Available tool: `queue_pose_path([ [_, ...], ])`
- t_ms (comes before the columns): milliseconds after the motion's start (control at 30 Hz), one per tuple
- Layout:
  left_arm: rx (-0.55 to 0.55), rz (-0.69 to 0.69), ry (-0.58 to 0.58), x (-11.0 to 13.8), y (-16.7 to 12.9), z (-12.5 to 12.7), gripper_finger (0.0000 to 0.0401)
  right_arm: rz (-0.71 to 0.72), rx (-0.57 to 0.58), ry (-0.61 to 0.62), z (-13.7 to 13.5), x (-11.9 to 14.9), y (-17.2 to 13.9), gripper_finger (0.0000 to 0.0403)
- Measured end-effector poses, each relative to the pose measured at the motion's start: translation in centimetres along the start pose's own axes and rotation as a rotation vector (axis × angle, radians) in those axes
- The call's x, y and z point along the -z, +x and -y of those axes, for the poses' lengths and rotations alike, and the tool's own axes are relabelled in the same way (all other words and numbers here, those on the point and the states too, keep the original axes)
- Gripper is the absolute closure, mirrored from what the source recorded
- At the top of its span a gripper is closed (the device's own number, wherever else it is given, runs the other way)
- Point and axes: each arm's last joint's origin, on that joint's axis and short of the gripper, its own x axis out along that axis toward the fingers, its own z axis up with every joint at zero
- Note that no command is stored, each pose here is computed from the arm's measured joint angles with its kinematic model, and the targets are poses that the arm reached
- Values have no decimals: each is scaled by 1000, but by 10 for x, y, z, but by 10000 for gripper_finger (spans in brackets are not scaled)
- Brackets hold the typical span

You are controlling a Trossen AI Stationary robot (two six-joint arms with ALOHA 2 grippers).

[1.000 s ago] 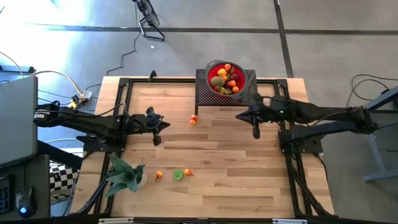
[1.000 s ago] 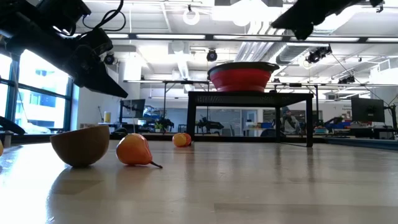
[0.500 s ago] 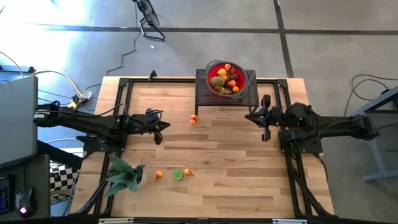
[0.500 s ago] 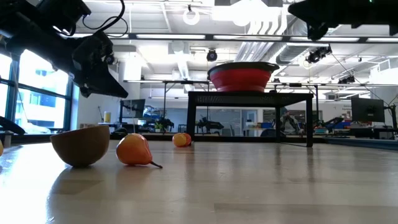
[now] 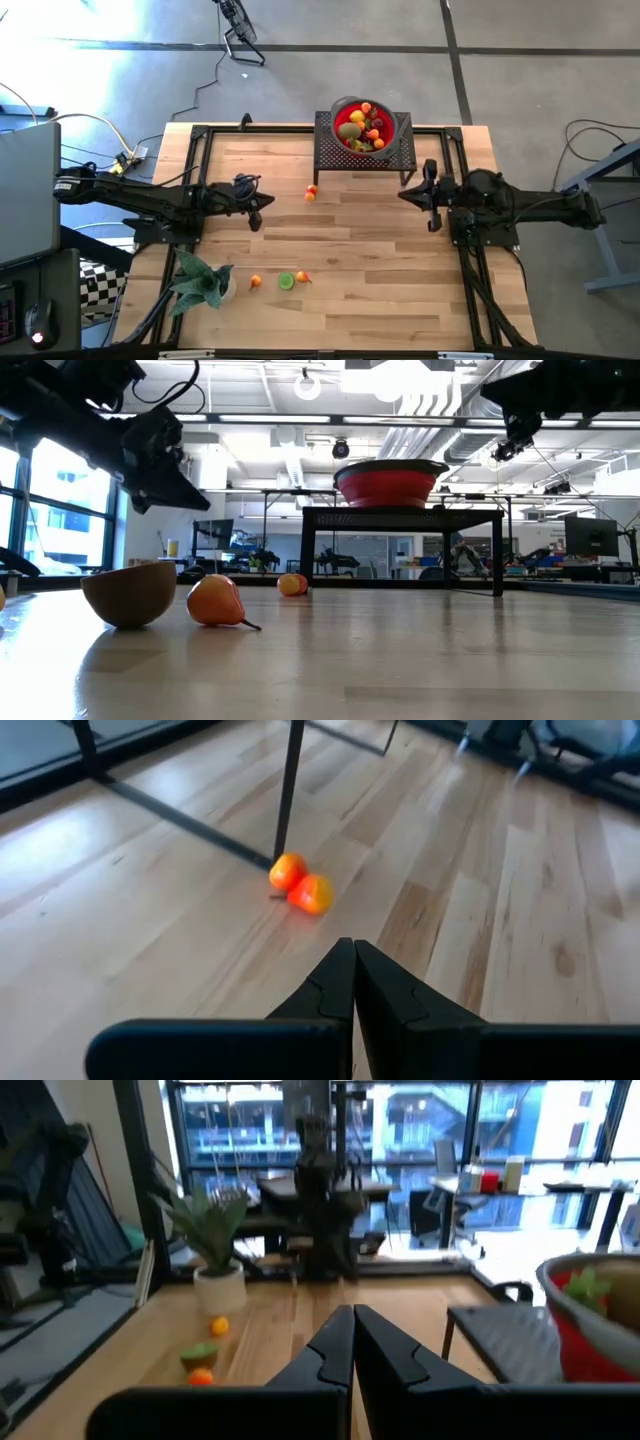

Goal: Pick & Place Fruit
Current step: Put the pear into the strainer on the shelf

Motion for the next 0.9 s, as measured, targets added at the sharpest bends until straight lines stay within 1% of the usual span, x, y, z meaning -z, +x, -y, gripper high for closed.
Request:
queue_pose_path([
  [133,16,39,-20,-4,0,2,395,-63,7,21,0,6,-2,398],
  [200,28,65,-59,-7,0,3,395,-65,31,45,1,6,-2,398],
  [300,59,129,-130,-13,0,5,395,-63,33,74,1,6,-2,398],
  [433,96,208,-164,-20,5,10,395,-60,33,100,1,6,-3,398],
  [500,98,212,-163,-23,11,13,396,-58,33,99,1,6,-3,398],
  [567,86,185,-154,-26,18,17,395,-55,32,90,1,5,-3,398],
  [667,54,132,-135,-33,35,25,395,-52,31,75,1,5,-3,398],
  [733,5,77,-130,-36,47,30,396,-52,31,75,1,5,-3,398],
  [800,-64,6,-144,-38,58,35,396,-52,29,75,1,5,-3,398],
  [900,-205,-75,-147,-41,70,48,400,-53,29,73,1,5,-3,398],
])
